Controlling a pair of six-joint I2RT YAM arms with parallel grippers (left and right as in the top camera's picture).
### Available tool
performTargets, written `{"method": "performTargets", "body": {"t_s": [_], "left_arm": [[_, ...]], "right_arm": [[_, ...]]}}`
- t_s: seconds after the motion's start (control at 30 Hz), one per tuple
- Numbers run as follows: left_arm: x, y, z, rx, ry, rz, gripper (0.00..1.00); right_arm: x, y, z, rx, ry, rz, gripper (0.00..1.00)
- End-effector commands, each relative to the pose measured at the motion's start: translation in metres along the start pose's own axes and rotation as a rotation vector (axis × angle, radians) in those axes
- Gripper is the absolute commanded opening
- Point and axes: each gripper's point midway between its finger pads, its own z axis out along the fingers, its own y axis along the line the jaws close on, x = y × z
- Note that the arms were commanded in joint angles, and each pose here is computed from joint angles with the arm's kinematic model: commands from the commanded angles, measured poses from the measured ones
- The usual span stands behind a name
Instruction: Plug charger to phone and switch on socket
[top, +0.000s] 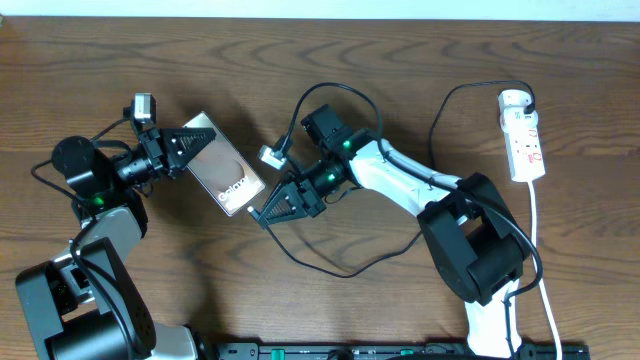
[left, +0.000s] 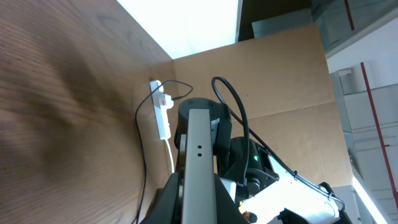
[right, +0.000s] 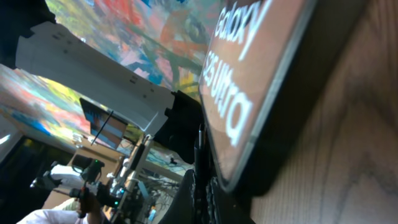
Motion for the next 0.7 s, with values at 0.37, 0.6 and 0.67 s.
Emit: {"method": "performTargets", "body": {"t_s": [0.37,0.6,0.67], "left_arm": [[-0.0001,-0.0025,-0.0002,0.002,0.005,0.031,0.07],[-0.0001,-0.0025,-0.0002,0.002,0.005,0.032,0.07],[-0.0001,-0.0025,-0.0002,0.002,0.005,0.034,0.07]], "right_arm": [[-0.0147,0.0048,-0.0055,0.015,-0.013,-0.009,0.01],[-0.0162,0.0031,-0.0098,0.024,-0.021,-0.004,0.01],[-0.0171,0.0024,-0.0126,0.028,-0.026,-0.004,0.01]]}}
